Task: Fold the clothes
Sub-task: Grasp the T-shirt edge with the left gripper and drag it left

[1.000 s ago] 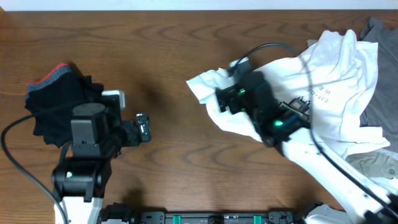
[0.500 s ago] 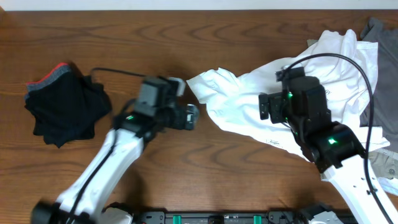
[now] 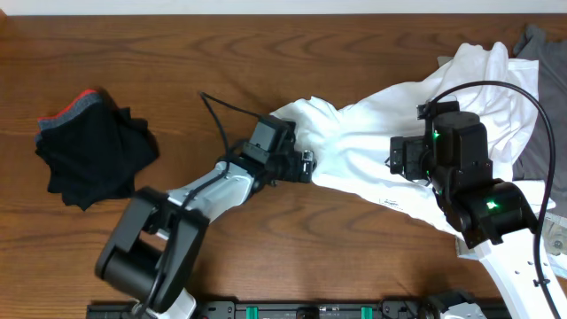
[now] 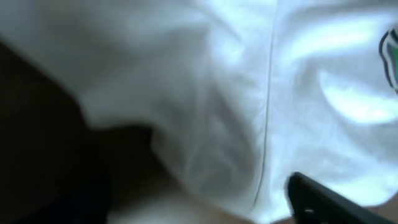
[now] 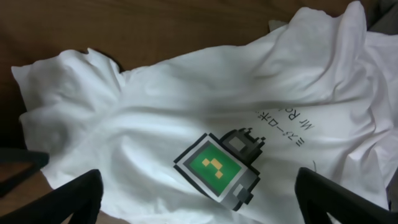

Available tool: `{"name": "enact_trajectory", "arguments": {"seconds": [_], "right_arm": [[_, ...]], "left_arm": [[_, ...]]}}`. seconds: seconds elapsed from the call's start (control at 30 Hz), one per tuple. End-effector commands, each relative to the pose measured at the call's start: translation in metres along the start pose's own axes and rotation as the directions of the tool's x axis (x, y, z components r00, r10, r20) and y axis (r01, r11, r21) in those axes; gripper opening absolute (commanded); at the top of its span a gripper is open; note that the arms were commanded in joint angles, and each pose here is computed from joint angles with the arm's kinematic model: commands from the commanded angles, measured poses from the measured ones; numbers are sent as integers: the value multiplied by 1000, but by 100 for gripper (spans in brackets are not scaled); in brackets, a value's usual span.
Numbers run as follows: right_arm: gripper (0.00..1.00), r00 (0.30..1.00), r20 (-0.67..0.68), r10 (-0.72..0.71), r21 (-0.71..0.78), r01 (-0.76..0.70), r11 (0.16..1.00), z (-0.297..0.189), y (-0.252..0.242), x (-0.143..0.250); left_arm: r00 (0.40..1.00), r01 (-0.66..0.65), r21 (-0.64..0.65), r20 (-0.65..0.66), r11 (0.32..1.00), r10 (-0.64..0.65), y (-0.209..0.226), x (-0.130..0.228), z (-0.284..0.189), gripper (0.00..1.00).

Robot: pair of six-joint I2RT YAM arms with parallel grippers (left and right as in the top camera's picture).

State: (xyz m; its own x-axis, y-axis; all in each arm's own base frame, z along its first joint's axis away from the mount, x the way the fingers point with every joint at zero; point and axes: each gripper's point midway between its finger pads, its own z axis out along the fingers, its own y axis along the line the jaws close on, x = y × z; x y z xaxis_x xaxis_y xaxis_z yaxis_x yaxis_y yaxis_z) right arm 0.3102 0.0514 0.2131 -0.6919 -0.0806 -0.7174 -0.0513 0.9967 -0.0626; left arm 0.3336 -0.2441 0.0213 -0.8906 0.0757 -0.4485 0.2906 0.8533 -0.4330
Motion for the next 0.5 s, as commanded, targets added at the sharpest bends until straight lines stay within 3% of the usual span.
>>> {"name": "enact_trajectory", "arguments": {"seconds": [0.0, 0.13, 0.2, 0.27, 0.37, 0.4, 0.47], "right_arm": [[91, 1000, 18, 16, 15, -16, 1000, -5, -5, -6], [79, 1000, -1, 12, 16, -12, 1000, -5, -5, -1], [73, 1000, -8, 11, 17, -10, 1000, -5, -5, 1], [70, 1000, -11, 10, 18, -10, 1000, -5, -6, 2], [67, 1000, -15, 9, 18, -9, 1000, -5, -6, 2], [67, 1000, -16, 9, 18, -9, 1000, -5, -6, 3], [67, 1000, -18, 9, 18, -8, 1000, -5, -6, 3]], "left_arm": [[1000, 10, 13, 24, 1000, -10, -6, -8, 9, 74], [999, 1, 21, 53, 1000, -2, -7, -14, 12, 65], [998, 0, 9, 65, 1000, -1, -5, -17, 12, 52], [998, 1, 3, 69, 1000, -1, -4, -18, 12, 31], [998, 1, 3, 69, 1000, -2, -3, -18, 12, 12], [998, 2, 2, 69, 1000, -2, -3, -18, 11, 6], [998, 6, 0, 69, 1000, -6, -2, -18, 10, 6]]}}
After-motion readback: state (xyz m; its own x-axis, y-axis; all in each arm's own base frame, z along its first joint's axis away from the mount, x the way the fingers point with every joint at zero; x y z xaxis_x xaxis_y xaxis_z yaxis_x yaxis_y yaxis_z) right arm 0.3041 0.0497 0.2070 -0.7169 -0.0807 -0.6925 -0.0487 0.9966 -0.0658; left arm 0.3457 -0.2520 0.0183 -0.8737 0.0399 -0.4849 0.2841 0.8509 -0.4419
